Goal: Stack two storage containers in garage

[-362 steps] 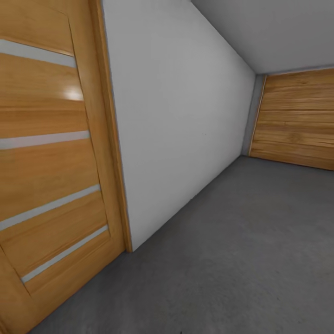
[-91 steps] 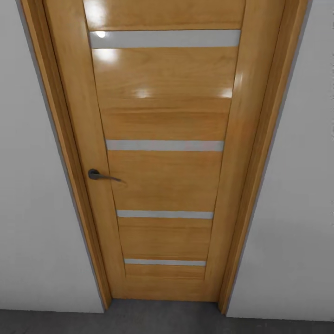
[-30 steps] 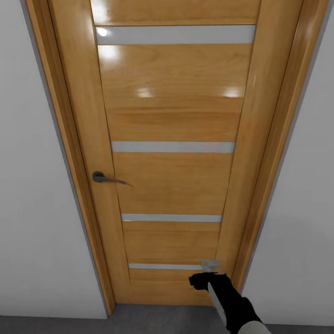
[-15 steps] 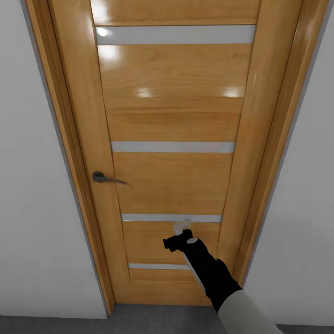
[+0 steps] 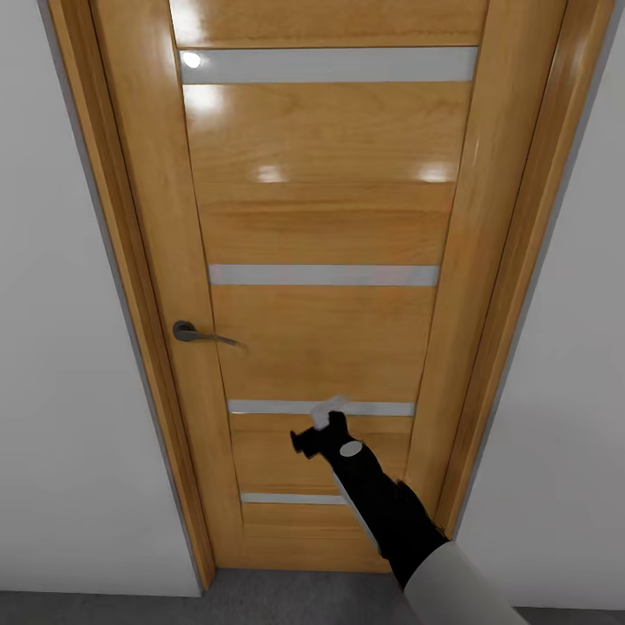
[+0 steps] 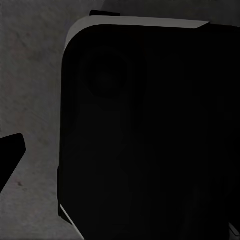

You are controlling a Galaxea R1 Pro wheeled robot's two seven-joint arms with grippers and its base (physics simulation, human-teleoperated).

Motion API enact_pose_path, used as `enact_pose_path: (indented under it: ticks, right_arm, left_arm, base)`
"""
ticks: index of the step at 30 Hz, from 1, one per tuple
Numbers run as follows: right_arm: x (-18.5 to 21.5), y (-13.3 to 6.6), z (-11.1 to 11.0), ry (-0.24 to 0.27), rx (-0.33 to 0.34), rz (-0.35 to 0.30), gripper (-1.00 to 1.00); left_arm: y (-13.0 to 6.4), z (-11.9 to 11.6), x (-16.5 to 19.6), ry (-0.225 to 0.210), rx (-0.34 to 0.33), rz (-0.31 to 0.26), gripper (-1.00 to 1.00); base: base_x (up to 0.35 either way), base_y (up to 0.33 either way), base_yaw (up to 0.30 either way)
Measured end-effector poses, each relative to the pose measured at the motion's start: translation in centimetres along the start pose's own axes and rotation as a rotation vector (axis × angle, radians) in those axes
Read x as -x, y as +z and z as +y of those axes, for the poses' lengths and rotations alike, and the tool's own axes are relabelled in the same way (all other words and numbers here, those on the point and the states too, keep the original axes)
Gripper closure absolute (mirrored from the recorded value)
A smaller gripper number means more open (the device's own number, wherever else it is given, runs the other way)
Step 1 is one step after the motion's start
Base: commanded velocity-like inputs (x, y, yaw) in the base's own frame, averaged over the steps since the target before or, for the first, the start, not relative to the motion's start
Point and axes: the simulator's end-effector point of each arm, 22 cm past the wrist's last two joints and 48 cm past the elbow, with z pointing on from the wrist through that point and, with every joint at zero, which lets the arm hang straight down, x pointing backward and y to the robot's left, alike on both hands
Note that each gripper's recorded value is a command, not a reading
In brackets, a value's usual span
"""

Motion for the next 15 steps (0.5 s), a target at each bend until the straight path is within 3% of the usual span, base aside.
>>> enact_pose_path:
  ticks: [2,3,9,15]
  right_arm:
    - [1.6,-0.1,1.7,-0.039,0.027,-0.075,-1.00]
    - [2.9,-0.1,2.5,-0.048,0.043,-0.157,-1.00]
    - [2.9,0.3,2.7,-0.057,0.047,-0.189,-1.00]
    - [4.2,2.4,-0.2,-0.104,0.015,-0.194,-1.00]
  left_arm:
    - [0.0,0.0,0.0,0.000,0.000,0.000,-1.00]
    - [0.0,-0.1,0.0,0.000,-0.001,0.000,-1.00]
    - [0.0,-0.1,0.0,0.000,-0.001,0.000,-1.00]
    - [0.0,-0.1,0.0,0.000,-0.001,0.000,-1.00]
  base:
    - [0.000,0.000,0.000]
    - [0.000,0.000,0.000]
    - [0.000,0.000,0.000]
    - [0.000,0.000,0.000]
